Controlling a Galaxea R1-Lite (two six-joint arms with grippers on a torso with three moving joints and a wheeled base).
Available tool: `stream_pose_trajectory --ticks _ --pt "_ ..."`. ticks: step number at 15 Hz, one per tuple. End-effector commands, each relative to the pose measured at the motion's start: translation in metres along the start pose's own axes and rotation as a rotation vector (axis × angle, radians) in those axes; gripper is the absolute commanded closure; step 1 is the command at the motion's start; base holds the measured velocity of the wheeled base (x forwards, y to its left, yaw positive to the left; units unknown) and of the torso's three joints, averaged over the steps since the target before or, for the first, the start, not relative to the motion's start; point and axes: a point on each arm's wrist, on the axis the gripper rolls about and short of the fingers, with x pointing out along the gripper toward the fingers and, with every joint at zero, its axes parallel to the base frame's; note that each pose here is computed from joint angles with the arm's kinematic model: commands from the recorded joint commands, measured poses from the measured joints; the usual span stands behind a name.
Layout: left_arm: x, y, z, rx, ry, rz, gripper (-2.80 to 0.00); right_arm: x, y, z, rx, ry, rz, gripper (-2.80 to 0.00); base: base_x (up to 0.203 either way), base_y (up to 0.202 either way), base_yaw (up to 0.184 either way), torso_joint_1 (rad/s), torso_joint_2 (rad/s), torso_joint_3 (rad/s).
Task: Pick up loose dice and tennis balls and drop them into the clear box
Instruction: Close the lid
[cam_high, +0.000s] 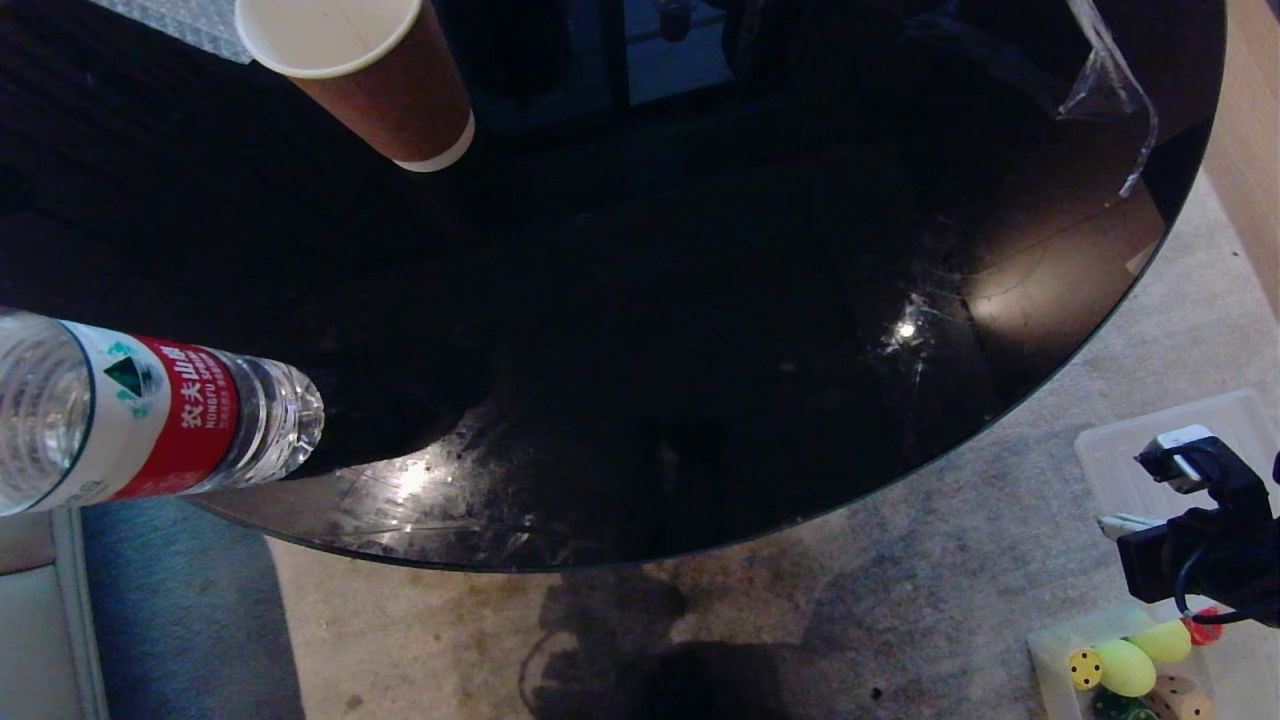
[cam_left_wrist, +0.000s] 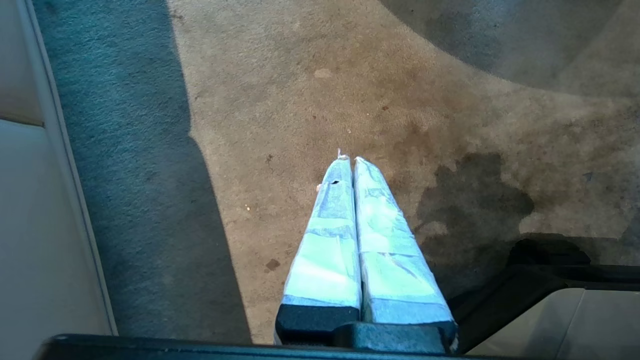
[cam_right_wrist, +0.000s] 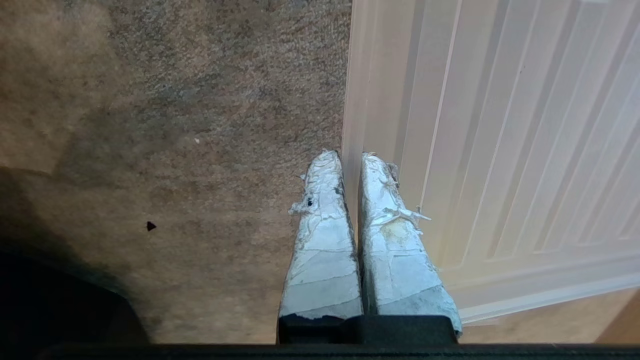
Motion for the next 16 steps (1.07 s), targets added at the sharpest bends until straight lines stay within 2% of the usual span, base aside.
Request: stream_pose_trajectory --ticks 1,9,16 --pt "0.0000 0.0000 0.0000 0.000 0.000 0.000 0.00 0.0005 -0.0002 -0.0001 0.019 -0.002 0.000 0.00 0.000 0.000 0.000 0.000 0.00 0.000" --pt "0.0001 0.0000 -0.0001 0.001 0.002 0.000 0.00 0.0009 0.0004 -0.0001 0.025 -0.001 0.003 0.00 0.000 0.000 0.000 0.000 0.00 0.000" --pt "0.0001 0.0000 0.0000 0.000 0.001 0.000 0.00 0.0014 0.0035 0.0006 0.018 -0.002 0.015 0.00 -0.166 0.000 0.001 0.003 0.00 0.002"
